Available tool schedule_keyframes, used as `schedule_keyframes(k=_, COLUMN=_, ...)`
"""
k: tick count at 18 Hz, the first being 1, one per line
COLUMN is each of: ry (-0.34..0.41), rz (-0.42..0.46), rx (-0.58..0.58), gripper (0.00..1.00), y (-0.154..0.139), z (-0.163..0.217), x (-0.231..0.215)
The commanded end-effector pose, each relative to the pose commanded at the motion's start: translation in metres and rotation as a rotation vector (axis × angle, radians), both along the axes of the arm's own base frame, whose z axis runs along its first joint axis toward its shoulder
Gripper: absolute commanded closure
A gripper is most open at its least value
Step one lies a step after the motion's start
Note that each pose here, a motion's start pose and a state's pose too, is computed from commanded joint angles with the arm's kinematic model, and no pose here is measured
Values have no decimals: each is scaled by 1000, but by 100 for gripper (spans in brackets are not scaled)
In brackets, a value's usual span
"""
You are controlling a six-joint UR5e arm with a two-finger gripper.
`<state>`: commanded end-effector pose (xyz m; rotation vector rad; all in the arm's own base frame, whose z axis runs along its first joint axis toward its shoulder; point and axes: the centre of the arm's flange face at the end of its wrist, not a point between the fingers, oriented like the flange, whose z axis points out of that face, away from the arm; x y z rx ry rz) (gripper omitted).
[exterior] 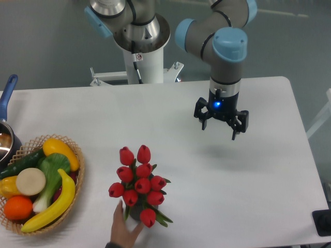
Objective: Pick up the flowers from the vase
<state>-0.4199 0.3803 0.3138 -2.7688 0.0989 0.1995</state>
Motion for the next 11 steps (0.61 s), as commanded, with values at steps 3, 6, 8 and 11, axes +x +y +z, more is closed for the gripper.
schedule_keyframes(k=3, ry=-42, rz=-47, rx=145, gripper=0, y=14, z=18, x=8)
schedule_keyframes(k=6, ry=-88, rz=-104, rx=220, gripper=0, y=33, z=18, x=23)
schedule_keyframes(k=8, ry=-96, rz=-128, rx=223, gripper=0, y=44, z=17, x=33)
schedule_keyframes(k=11, ry=-167, rz=-157, rx=357, gripper=0, y=65, z=30, x=45)
